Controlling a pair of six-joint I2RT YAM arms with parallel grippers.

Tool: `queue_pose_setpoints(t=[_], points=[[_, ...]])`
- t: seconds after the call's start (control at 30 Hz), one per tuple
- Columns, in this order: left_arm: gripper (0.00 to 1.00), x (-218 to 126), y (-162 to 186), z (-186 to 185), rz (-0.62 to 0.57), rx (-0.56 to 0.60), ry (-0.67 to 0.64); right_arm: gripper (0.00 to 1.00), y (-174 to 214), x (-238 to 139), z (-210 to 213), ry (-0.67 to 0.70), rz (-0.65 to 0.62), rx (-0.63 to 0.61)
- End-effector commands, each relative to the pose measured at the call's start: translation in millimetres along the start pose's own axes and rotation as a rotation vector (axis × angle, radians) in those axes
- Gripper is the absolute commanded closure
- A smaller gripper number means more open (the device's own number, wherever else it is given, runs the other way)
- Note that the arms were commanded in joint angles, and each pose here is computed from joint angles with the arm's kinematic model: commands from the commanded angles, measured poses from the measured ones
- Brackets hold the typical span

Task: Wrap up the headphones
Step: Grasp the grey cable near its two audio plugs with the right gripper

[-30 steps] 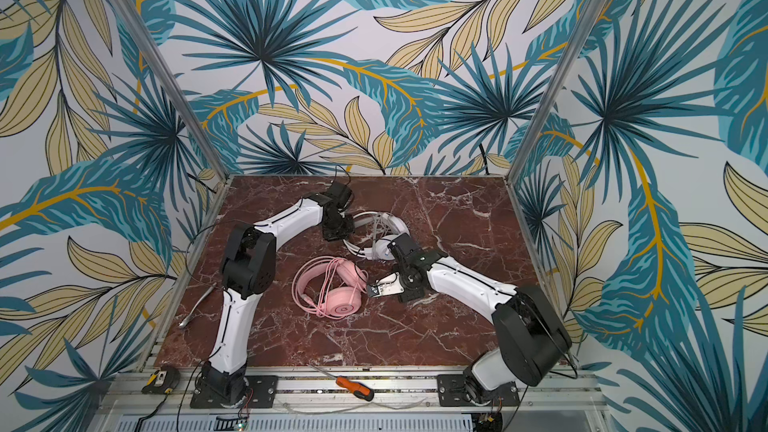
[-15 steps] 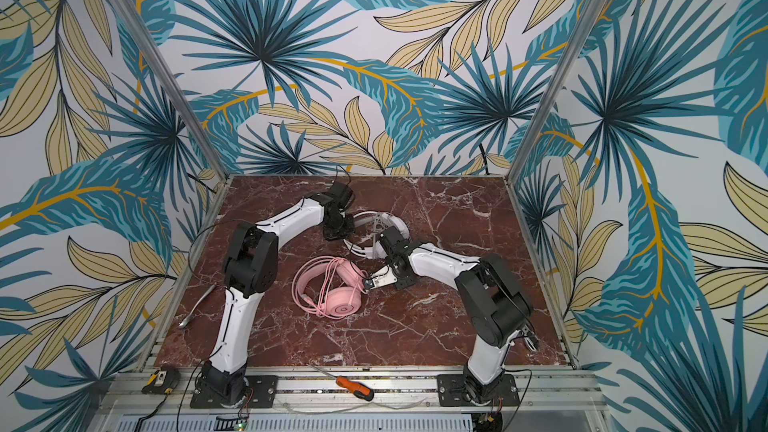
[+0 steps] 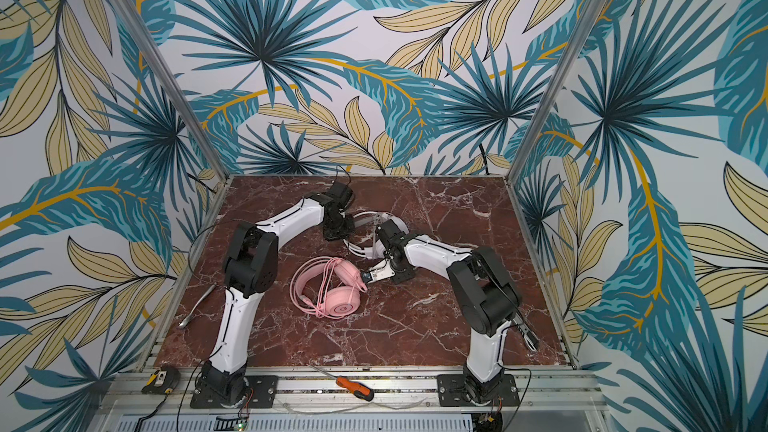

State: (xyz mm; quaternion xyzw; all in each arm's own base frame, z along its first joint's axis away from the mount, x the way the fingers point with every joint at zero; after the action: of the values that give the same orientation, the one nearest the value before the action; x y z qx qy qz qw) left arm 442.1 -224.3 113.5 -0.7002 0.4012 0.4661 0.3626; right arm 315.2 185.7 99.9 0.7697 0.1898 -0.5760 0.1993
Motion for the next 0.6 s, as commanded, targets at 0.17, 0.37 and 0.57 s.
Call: queue_pose_setpoints(t=[0.17,0.37,0.57], points=[[1.00,-9.0,-8.2,-14.3,0.000,0.001,0.083,0.95,-9.3,12.9,21.0,-0.107,-0.087,0.052],[1.00,-11.0,-9.6,-16.8,0.013,-0.010,0.106,1.00,-13.4,9.4,14.2,0.008,-0.151,0.124],[1.00,-15.3,-9.6,-18.7,0.018,-0.009,0.121,1.00,-13.8,5.7,10.7,0.053,-0.196,0.193]])
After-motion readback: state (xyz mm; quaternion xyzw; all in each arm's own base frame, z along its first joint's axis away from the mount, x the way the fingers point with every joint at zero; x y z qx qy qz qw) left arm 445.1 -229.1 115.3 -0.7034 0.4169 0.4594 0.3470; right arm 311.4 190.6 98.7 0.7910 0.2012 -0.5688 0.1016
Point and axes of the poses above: each gripper's point midway between its finger pads, its own x axis out along the fingers, its own z axis along the line the jaws close on, y = z × x, the point moved 8 cm from there along -x, back along the fingers, and after that the axes turned 13 degrees about -x, right-handed, at the moved point
